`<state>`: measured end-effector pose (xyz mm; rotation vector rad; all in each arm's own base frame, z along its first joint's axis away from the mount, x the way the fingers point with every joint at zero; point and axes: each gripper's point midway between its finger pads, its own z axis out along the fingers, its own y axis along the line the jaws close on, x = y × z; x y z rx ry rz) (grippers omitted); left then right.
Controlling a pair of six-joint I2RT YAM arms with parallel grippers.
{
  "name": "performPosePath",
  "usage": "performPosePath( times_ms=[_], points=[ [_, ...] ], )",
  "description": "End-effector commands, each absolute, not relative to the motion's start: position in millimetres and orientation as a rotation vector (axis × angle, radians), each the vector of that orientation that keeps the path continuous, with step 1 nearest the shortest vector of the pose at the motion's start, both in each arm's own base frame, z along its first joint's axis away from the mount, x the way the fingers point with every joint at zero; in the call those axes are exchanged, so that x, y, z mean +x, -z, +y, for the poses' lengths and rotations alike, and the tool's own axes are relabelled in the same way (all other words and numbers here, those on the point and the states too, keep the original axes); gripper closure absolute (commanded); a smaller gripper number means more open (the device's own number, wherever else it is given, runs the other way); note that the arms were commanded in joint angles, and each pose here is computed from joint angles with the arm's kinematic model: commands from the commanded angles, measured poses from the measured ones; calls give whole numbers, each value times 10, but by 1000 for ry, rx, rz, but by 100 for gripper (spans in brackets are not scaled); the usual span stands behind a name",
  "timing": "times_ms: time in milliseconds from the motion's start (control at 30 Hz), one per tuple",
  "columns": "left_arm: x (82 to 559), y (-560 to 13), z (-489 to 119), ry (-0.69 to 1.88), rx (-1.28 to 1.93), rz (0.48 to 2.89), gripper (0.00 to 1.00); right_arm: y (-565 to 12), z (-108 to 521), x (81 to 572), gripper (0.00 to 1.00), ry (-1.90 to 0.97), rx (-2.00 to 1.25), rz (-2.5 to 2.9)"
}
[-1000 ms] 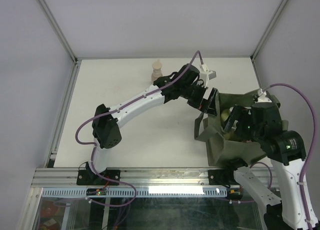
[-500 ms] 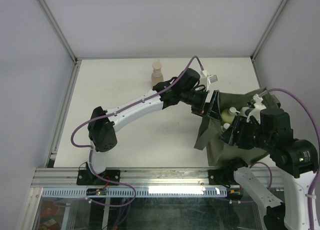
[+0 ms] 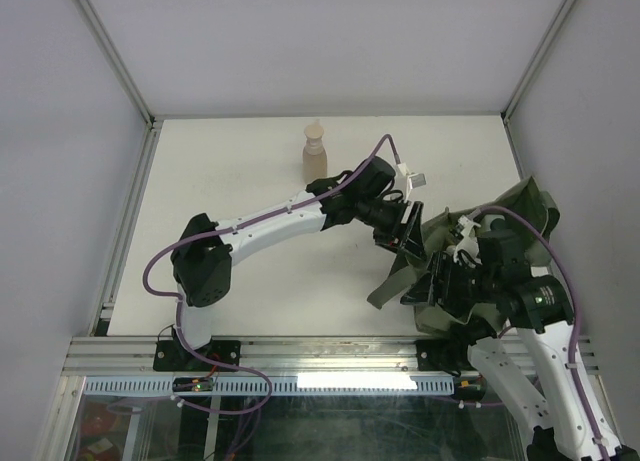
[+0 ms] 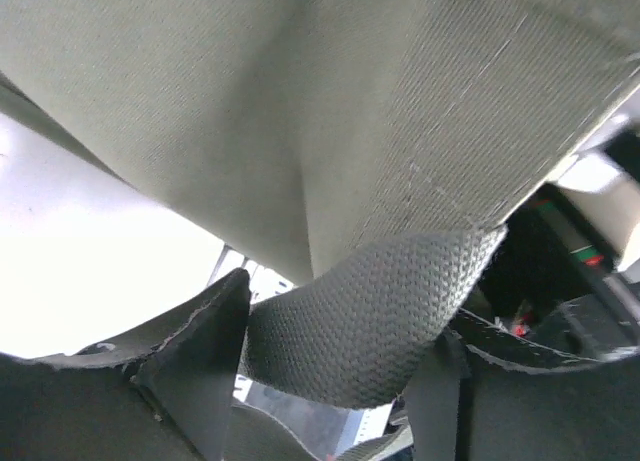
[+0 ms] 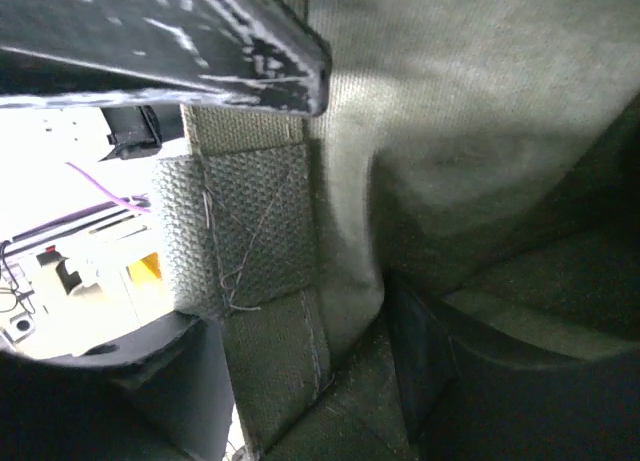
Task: Take the personal care products out of the canvas bag
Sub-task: Adjust the canvas bag at the center of the board.
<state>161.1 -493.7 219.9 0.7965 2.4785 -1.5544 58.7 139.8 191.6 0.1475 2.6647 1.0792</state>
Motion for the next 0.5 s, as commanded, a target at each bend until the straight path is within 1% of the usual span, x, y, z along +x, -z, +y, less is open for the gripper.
performPosePath(
  times_ms=[0,67,200,333,467],
  points=[
    [1523,-2248,-4932,1577,892,2420,47,-1926,1119,831,38,-797,230,2599],
    [1522,-2210,-4933,1571,905,2425,53,-2101,952,899,33,-669,229,2537],
    [1534,-2205,-4972,1578,932,2412,62,-2342,668,1052,32,-452,269,2471],
    [1542,-2206,-5022,1592,963,2405,66,-2632,362,1240,32,-240,338,2373],
    [1553,-2188,-5044,1587,992,2405,67,-2798,53,1461,31,-23,408,2278]
  ],
)
